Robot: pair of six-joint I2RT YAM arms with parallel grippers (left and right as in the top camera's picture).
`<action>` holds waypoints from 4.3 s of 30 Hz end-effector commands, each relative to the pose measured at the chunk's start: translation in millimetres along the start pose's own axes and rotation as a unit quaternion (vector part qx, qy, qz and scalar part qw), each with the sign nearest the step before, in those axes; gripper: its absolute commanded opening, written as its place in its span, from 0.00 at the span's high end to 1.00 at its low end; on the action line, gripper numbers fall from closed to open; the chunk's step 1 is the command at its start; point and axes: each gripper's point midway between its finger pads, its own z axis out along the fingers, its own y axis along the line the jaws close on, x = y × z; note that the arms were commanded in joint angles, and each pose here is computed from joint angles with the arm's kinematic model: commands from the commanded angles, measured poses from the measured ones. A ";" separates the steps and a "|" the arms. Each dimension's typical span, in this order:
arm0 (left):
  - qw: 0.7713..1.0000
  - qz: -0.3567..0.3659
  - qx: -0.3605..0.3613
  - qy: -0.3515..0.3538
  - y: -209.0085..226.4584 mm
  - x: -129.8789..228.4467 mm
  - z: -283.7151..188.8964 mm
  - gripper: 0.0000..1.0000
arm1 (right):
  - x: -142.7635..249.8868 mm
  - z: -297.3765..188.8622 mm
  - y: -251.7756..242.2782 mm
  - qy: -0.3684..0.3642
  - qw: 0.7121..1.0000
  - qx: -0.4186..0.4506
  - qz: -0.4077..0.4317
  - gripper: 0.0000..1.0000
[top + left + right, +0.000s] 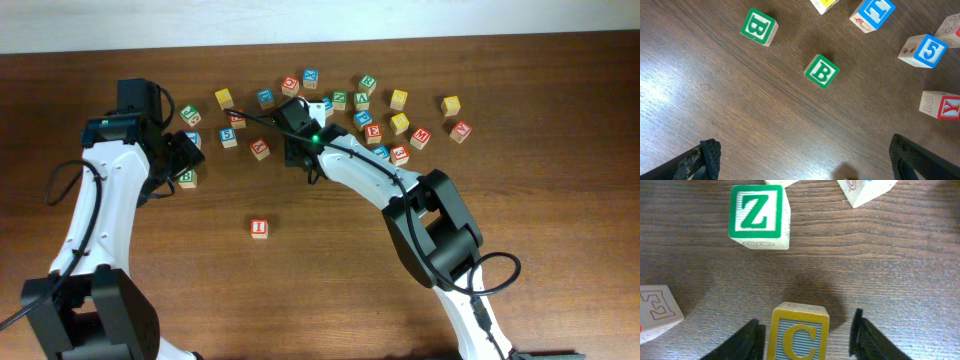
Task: Spell out ICRA
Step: 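Close the right gripper on the yellow C block, then lift the C block and carry it toward the front beside the I block, then lower the C block onto the table right of the I block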
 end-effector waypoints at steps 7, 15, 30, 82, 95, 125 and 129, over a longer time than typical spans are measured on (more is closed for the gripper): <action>1.000 -0.003 -0.008 0.001 2.6 0.1 3.0 0.01 | -8.8 -5.2 -13.5 -0.005 1.000 0.010 0.013 0.79; 1.000 -0.003 -0.008 0.001 2.6 0.1 3.0 0.01 | -48.0 -80.7 -15.9 -0.046 0.999 -0.012 0.014 0.80; 1.000 -0.003 -0.008 0.001 2.6 0.1 3.0 0.01 | 14.5 -157.5 -65.1 0.091 0.994 0.051 -0.038 0.80; 1.000 -0.003 -0.008 0.001 2.6 0.1 3.0 0.01 | 125.0 -91.5 -36.7 0.202 0.977 -0.042 -0.049 0.80; 1.000 -0.003 -0.008 0.001 2.6 0.1 3.0 0.01 | 135.9 -83.7 -25.6 0.205 0.976 -0.044 -0.065 0.79; 1.000 -0.003 -0.008 0.001 2.6 0.1 3.0 0.01 | 134.8 -83.3 -24.7 0.202 0.976 -0.046 -0.065 0.10; 1.000 -0.003 -0.008 0.001 2.6 0.1 3.0 0.01 | 135.2 -83.5 -25.0 0.203 0.976 -0.045 -0.065 0.10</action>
